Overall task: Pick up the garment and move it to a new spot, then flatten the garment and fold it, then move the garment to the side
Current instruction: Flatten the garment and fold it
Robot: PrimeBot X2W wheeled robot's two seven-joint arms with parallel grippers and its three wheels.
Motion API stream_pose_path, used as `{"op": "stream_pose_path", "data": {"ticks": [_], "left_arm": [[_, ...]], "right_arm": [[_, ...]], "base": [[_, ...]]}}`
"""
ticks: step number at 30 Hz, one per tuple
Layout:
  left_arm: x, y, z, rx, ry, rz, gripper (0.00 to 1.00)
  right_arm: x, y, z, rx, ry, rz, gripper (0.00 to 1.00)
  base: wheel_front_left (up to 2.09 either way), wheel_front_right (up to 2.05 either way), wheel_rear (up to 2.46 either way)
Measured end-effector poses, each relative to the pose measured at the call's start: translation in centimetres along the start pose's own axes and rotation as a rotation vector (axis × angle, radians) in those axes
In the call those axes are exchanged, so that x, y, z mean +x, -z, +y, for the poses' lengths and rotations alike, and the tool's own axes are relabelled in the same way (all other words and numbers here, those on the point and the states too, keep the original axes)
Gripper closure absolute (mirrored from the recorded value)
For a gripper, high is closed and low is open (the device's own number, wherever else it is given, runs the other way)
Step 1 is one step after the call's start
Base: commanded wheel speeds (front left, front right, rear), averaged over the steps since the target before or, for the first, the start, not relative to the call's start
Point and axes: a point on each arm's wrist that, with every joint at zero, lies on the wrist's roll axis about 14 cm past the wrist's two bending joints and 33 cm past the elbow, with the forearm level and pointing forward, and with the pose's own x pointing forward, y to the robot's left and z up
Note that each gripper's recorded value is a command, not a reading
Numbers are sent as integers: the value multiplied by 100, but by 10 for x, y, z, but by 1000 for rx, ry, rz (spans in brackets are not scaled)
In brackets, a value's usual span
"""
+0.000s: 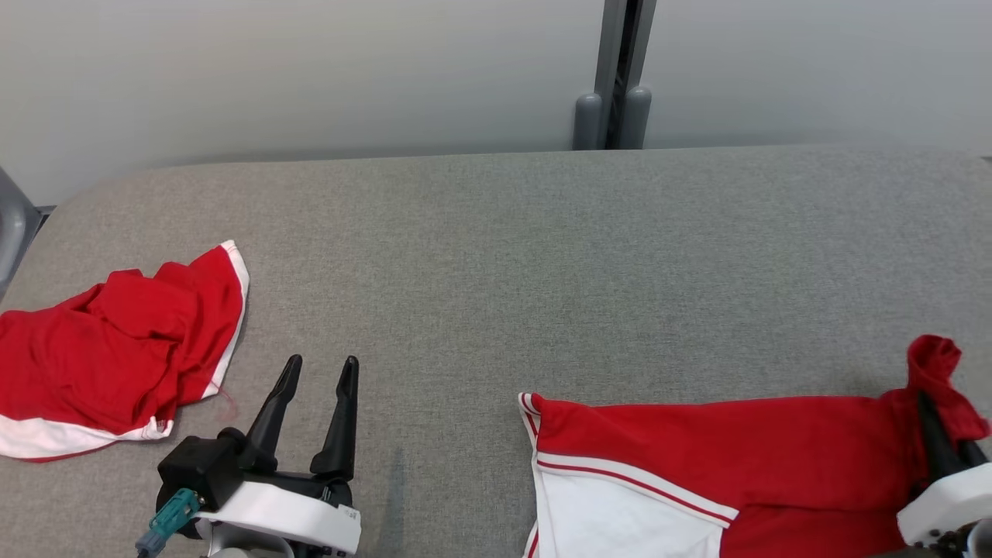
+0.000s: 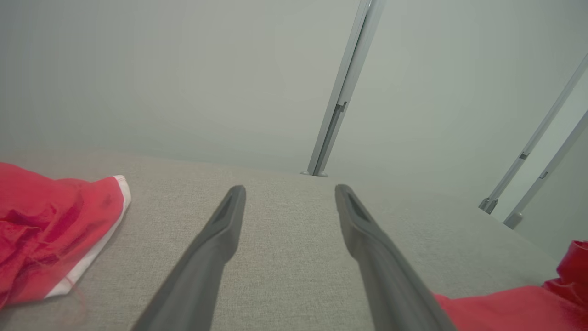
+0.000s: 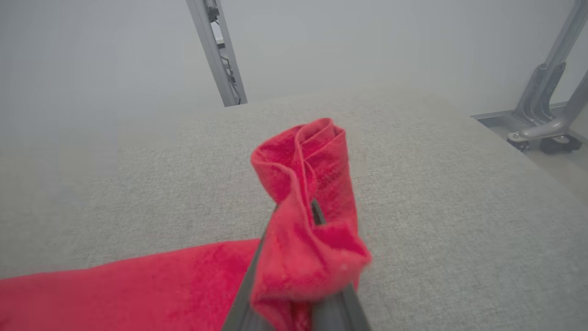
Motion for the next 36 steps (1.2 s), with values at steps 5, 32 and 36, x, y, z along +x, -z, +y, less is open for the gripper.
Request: {"op": "stream_pose_path", "data": {"ticks": [5, 32, 36], "left_arm": [[-2, -6, 2, -52, -16, -21, 0], [-17, -16, 23, -59, -88, -54, 0], [-20, -13, 25, -62, -96, -45, 0]], "right_arm": [[-11, -8, 53, 234, -121, -28, 100], [-66, 35, 244, 654, -540, 270, 100], [-64, 50, 250, 634, -527, 303, 56]], "base": [[0, 0, 0], [0, 0, 0], [0, 0, 0]]}}
